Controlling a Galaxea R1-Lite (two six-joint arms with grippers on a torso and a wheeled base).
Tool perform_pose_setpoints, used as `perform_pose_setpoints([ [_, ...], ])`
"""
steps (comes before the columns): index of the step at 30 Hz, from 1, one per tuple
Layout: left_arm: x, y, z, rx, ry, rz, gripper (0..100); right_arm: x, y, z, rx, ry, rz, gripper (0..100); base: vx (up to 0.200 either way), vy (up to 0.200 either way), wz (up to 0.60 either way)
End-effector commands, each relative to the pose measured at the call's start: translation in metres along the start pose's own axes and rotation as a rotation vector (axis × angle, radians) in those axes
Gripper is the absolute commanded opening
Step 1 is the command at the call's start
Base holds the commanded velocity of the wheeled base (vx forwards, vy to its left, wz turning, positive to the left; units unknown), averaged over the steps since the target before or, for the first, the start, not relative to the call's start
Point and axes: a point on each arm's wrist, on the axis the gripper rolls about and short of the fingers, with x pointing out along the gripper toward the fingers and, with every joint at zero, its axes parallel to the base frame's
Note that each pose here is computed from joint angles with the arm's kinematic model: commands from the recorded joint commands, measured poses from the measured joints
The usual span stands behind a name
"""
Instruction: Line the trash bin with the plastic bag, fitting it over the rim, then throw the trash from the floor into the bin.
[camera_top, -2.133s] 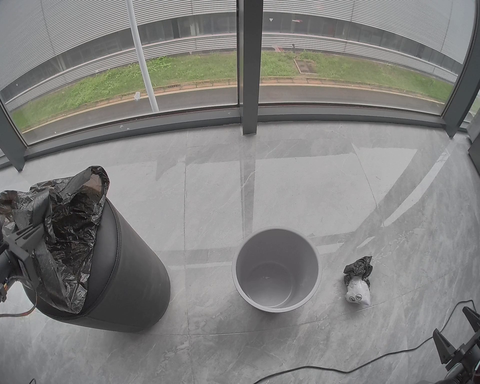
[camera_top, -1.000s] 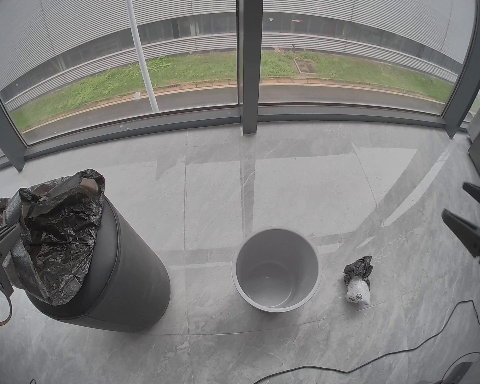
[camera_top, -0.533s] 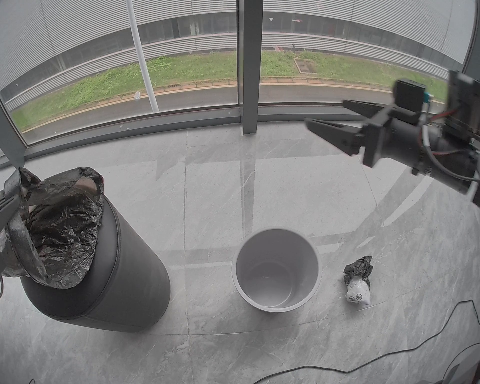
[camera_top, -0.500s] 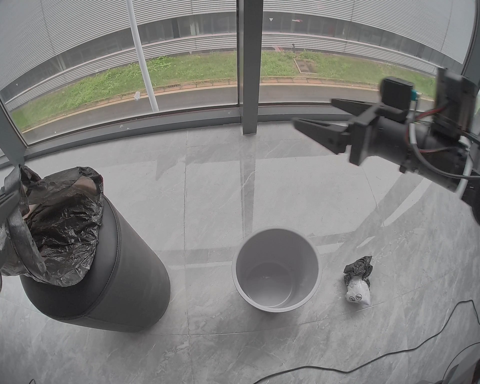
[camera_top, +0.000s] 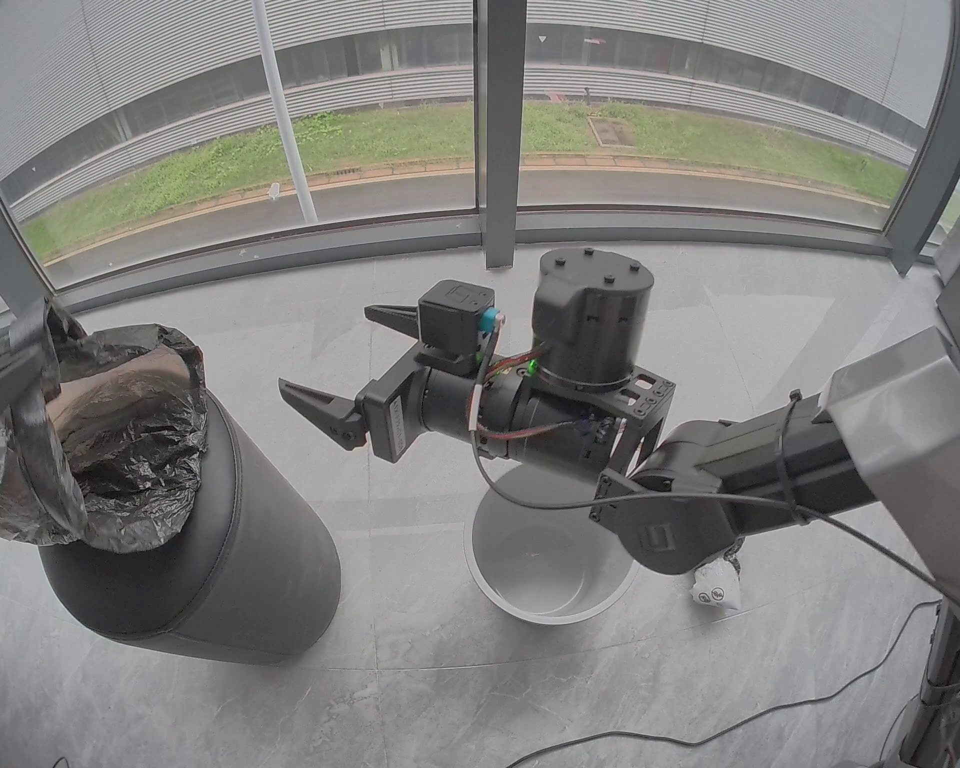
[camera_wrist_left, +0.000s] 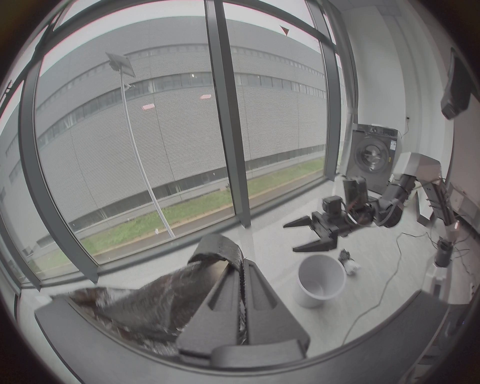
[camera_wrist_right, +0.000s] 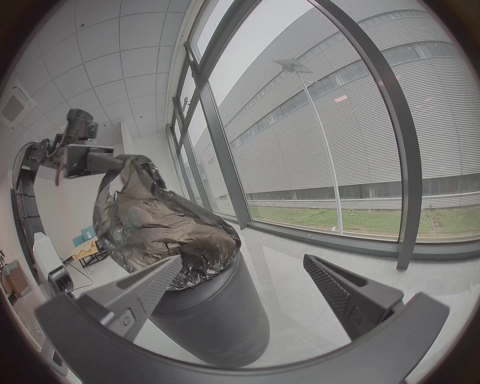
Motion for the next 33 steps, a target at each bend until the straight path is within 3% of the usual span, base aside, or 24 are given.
perform_pose_setpoints([
  [1,-0.03,-0.016,-0.031,-0.013,0.063,-0.032,0,0.012,0.014,-0.007,0.01,-0.021,0.035,100,0.0,0.0,0.0],
  [7,-0.043,-0.024,-0.045,-0.011,0.056,-0.039,0,0.012,0.014,-0.006,0.005,-0.034,0.034,100,0.0,0.0,0.0],
  [13,-0.045,-0.022,-0.034,0.011,-0.044,-0.057,0,0.018,0.015,-0.022,0.011,-0.005,0.043,100,0.0,0.0,0.0],
  [18,-0.049,-0.023,-0.035,0.029,-0.06,-0.069,0,0.019,0.013,-0.03,0.019,0.021,0.049,100,0.0,0.0,0.0],
  [26,-0.024,-0.019,-0.016,0.055,-0.094,-0.174,0,0.019,0.011,-0.029,0.017,0.007,0.054,100,0.0,0.0,0.0],
  [33,-0.037,-0.019,-0.012,0.082,-0.141,-0.176,0,0.019,0.012,-0.031,0.018,0.01,0.072,100,0.0,0.0,0.0],
])
